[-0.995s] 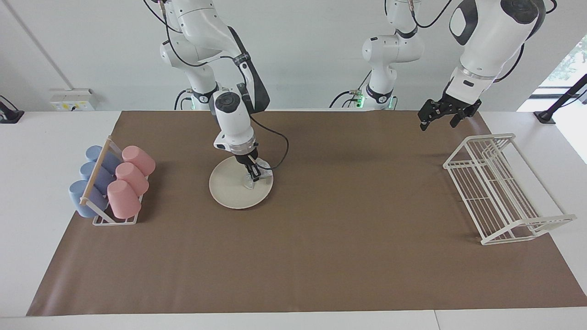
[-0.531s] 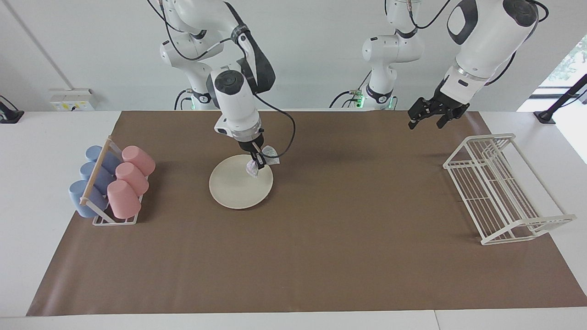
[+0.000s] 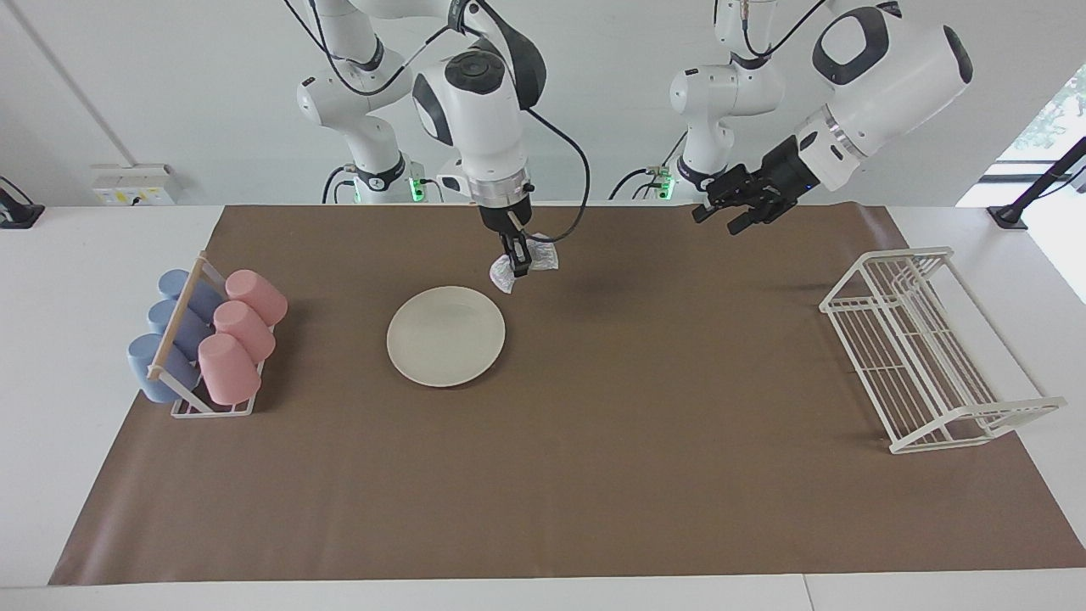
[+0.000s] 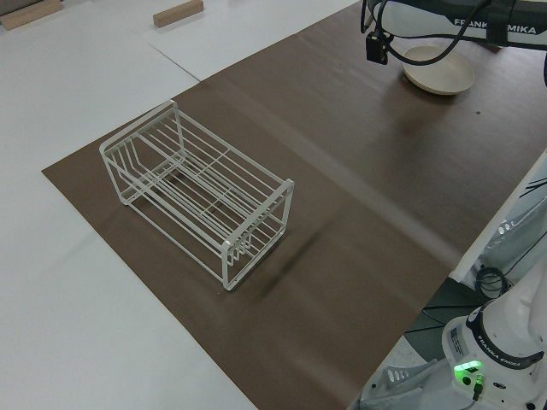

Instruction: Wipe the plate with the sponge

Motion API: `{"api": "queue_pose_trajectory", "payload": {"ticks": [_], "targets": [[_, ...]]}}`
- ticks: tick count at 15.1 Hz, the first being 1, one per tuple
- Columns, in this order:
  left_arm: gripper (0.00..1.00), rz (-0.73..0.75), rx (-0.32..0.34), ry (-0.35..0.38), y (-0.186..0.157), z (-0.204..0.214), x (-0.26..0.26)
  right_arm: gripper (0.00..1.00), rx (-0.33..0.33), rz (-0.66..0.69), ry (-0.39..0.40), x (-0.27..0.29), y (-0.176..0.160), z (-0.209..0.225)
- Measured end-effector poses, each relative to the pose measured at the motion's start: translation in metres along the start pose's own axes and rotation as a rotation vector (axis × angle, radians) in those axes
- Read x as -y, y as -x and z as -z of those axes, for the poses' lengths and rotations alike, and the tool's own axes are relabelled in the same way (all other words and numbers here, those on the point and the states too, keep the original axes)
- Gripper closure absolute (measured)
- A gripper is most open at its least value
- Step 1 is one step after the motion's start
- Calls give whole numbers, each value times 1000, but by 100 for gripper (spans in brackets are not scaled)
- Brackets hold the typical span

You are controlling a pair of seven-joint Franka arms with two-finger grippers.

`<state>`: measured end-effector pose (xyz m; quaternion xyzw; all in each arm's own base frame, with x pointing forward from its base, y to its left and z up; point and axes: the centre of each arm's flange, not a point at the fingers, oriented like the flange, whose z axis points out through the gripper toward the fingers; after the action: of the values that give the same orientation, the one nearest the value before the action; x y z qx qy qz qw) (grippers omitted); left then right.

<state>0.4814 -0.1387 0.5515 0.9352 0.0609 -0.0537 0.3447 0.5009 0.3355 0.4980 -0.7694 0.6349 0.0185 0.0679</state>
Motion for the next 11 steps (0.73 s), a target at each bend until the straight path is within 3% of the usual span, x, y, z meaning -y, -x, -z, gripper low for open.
{"api": "queue_pose_trajectory", "payload": {"ticks": [5, 11], "targets": [[0, -64, 24, 293, 12, -57, 18, 89, 8, -55, -25, 7, 21, 15], [0, -108, -68, 600, 29, -114, 13, 89, -47, -32, -44, 15, 21, 23]]}}
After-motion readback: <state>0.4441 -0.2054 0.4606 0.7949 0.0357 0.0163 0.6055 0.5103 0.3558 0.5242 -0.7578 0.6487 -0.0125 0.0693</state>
